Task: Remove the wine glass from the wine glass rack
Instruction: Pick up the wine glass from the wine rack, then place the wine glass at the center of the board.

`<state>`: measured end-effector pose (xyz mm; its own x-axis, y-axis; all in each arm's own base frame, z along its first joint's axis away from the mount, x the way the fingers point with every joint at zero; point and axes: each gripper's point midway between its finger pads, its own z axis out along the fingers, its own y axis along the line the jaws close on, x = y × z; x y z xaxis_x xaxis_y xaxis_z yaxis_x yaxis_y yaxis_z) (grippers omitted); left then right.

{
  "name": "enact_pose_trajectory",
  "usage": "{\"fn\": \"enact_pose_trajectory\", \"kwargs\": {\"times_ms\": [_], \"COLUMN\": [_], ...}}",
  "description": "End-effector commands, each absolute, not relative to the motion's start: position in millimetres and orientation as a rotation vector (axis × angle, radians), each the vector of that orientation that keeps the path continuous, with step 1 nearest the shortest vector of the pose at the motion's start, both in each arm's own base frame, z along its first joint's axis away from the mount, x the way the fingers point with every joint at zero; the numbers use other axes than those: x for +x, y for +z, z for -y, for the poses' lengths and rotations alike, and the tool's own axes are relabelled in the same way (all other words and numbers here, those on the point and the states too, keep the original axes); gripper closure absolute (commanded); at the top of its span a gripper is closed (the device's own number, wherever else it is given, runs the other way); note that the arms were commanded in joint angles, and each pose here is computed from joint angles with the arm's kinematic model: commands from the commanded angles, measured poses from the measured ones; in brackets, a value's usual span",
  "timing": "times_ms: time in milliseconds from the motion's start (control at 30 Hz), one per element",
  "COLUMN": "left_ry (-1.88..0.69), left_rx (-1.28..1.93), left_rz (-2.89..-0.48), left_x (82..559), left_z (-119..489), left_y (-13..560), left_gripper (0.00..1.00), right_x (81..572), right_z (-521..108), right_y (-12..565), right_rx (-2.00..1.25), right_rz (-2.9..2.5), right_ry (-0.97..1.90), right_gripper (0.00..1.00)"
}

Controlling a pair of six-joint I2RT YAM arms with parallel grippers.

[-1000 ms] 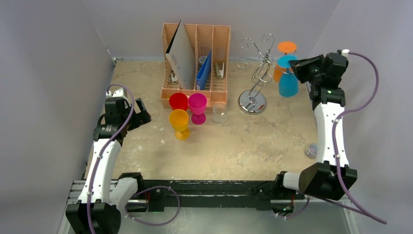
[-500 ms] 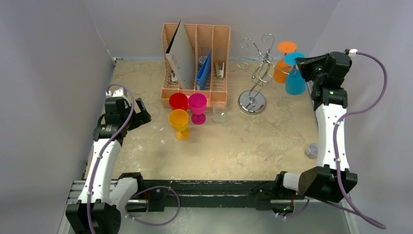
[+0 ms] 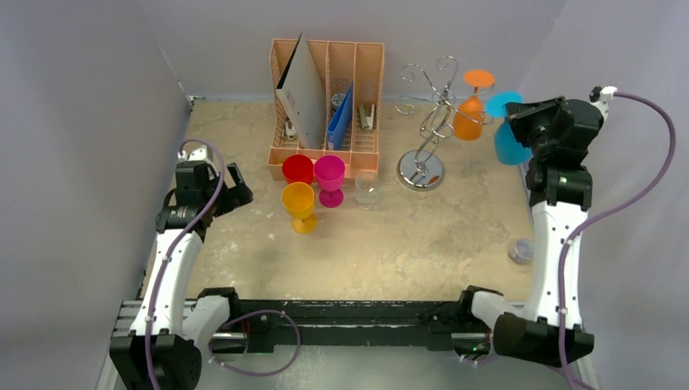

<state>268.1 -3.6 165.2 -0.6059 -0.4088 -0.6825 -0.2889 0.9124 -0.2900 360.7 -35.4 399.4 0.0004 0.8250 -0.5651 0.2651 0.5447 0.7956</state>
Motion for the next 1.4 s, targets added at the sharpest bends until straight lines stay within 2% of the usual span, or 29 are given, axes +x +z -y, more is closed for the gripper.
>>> {"fn": "enact_pose_trajectory", "kwargs": {"times_ms": [0, 167, 333, 567, 700, 933, 1067, 1200, 1367], "left_ry": [-0.263, -0.416, -0.555, -0.780, -0.917, -1.126, -1.141, -1.227, -1.341], "left_rx": [-0.443, -0.313, -0.232, -0.093, -0.019, 0.231, 0.317, 0.363, 0.466], "left_rz": [-2.226, -2.234, -2.251, -2.142, -2.094, -2.002, -2.028, -1.939, -1.888], "left_x": [281.6, 285.3, 279.0, 267.3, 261.8, 245.7, 238.4, 232.6, 214.0], "left_z": [12.0, 36.4, 57.7, 90.2, 108.6, 177.8, 209.0, 219.9, 232.8], "left_y": [179.2, 192.5, 211.3, 256.5, 277.5, 310.8, 304.7, 323.0, 333.8], "left_gripper": [0.00, 0.01, 0.01, 0.03, 0.06, 0.09, 0.11, 0.12, 0.16], "right_x": [332.9, 303.4, 276.6, 216.6, 192.6, 180.5, 174.9, 180.5, 189.8], "right_z": [36.5, 17.2, -28.8, -72.7, -103.5, -139.4, -170.3, -199.4, -223.4], "right_y": [420.6, 428.6, 443.4, 436.2, 437.5, 425.5, 395.1, 363.1, 355.2], "right_rx": [0.867, 0.748, 0.516, 0.290, 0.184, 0.009, -0.150, -0.219, -0.293], "right_rz": [-1.535, -1.560, -1.592, -1.700, -1.710, -1.815, -1.979, -2.094, -2.076], "right_ry": [0.486, 0.515, 0.698, 0.811, 1.005, 1.287, 1.307, 1.291, 1.346], "right_gripper": [1.00, 1.00, 1.00, 1.00, 1.00, 1.00, 1.00, 1.00, 1.00]}}
